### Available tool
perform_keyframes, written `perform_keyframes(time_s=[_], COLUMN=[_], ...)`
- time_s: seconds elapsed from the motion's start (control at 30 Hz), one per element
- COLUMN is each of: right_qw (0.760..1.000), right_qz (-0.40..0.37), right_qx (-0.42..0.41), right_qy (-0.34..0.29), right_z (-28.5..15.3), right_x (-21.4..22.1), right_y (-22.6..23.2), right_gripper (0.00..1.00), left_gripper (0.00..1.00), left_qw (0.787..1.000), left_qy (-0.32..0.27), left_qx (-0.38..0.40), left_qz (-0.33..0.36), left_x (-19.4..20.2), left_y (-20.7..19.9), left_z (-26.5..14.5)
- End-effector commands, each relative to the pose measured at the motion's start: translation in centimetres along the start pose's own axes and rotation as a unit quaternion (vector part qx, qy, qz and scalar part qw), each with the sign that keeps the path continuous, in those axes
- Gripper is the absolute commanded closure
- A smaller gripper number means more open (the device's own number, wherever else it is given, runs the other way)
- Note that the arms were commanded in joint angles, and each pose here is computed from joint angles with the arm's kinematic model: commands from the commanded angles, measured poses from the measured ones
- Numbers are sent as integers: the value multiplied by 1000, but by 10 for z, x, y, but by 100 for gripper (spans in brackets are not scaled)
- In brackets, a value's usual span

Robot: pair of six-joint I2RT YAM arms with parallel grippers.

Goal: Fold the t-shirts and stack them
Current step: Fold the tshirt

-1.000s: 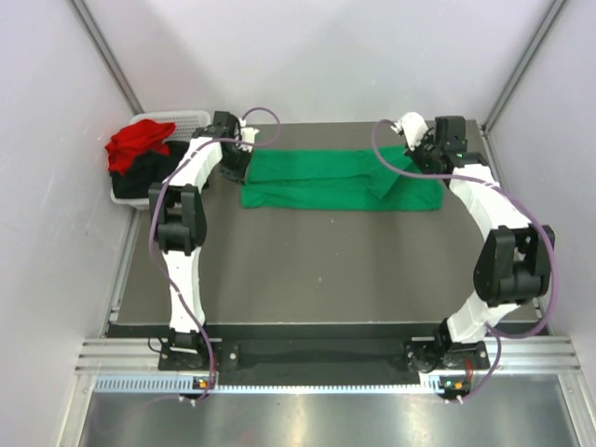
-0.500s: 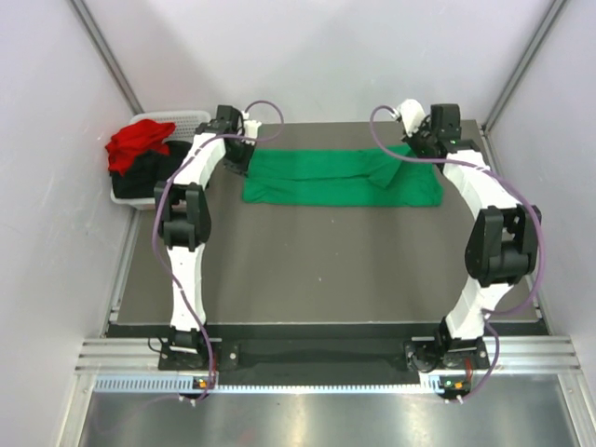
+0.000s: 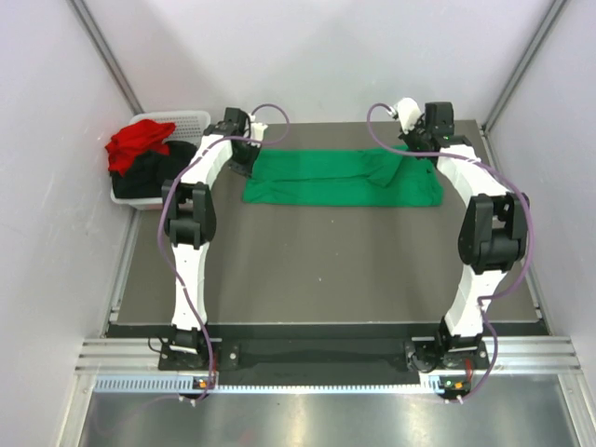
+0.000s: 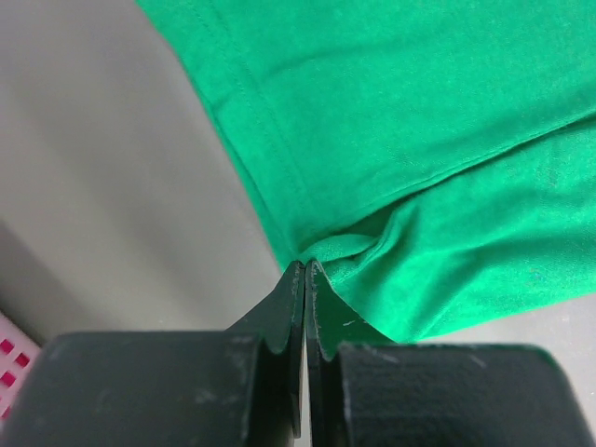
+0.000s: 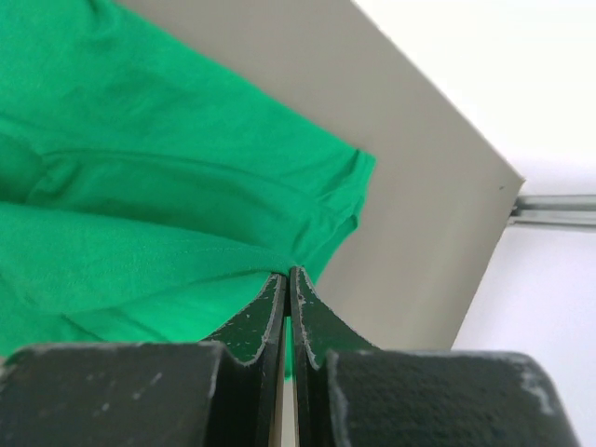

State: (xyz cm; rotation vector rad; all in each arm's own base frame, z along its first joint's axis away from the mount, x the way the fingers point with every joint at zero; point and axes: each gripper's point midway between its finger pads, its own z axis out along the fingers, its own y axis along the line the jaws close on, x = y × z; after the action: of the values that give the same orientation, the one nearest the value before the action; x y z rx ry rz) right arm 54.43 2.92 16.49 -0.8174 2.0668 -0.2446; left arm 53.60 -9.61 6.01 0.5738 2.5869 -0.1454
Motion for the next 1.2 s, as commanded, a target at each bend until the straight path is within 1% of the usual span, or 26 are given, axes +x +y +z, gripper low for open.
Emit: perform_keyframes(time_s=[0.0,0.53,0.9,1.03,1.17], right_qw=[998,998,997,996,997], right_qz=[3,3,8,12,12], right_qx=[42,55,71,76,74], right_qy=[-41,-38,-38,-37,-33], right_z=[-5,11,2,3,7], right_x=[-30,-30,-28,-25,-21], right_y=[-30,-37,-46,-50,-50], right_gripper=[100,100,100,100,100], left_gripper=[100,100,100,100,100], left_qw=[999,997,997,997,997], left_qy=[-45,-51,-44,-45,-44], left_qx=[-26,-54,-64,-64,-68], left_qz=[7,8,10,8,9], left_x=[-30,-34,-30,-29,-28], left_y=[12,19,19,18,20], left_z=[-12,-16,-28,-34,-31])
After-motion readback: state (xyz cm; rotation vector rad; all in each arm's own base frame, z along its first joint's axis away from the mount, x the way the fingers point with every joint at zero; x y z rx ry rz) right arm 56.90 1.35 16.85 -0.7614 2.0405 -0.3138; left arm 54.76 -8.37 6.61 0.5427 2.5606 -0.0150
